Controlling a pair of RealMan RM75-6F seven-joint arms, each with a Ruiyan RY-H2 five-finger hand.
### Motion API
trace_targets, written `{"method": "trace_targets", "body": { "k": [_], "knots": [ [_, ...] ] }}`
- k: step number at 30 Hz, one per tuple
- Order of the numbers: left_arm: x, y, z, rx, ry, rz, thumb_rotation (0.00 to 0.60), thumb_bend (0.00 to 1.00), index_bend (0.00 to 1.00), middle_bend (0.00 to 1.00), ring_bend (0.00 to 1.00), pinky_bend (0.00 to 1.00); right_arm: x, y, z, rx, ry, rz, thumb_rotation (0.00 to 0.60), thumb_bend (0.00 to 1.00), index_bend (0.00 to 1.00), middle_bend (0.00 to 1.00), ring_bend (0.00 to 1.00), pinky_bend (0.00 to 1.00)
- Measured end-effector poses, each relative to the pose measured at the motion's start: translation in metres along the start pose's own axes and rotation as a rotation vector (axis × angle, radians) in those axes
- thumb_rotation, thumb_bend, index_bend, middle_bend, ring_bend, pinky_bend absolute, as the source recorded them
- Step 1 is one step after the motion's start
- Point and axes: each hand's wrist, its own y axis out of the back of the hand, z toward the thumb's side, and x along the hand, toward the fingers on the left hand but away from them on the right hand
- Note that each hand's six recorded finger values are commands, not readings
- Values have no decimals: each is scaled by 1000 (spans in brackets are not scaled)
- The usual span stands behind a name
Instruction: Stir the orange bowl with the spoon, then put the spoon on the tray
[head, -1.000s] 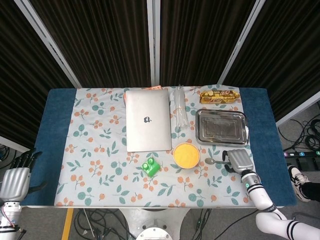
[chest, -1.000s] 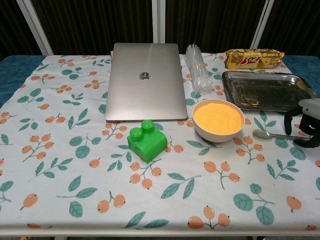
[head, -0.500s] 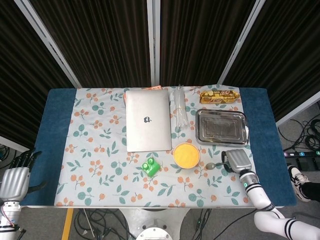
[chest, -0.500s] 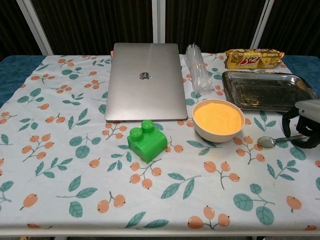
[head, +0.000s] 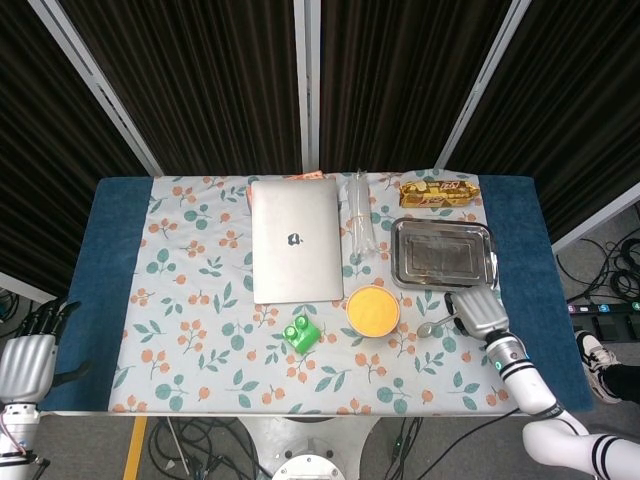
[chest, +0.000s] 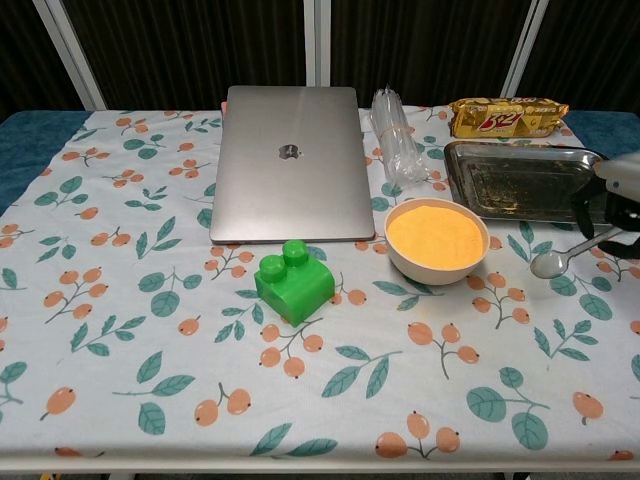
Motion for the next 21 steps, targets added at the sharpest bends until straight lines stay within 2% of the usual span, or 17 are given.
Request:
{"method": "trace_targets", "body": {
  "k": [8,11,16,21],
  "knots": [
    [-3,1,-2,-9,8,8,600,137,217,195,124,183,-23,70,34,288,112,-92,600,441,681,923,925,1000],
    [-4,1,-3,-13,12,9,600,136,217,195,124,183,-36,85,52,374,146,-104,600,446,686,926,925,1000],
    [-6,0,-6,-19,20,9,600,136,217,195,124,183,-57,93,83,474,188,-104,600,450,690,928,926,1000],
    [-6,-2,-8,-22,25,5,600,136,217,195,124,183,-66,88,103,488,203,-94,600,451,692,929,926,1000]
  ]
}}
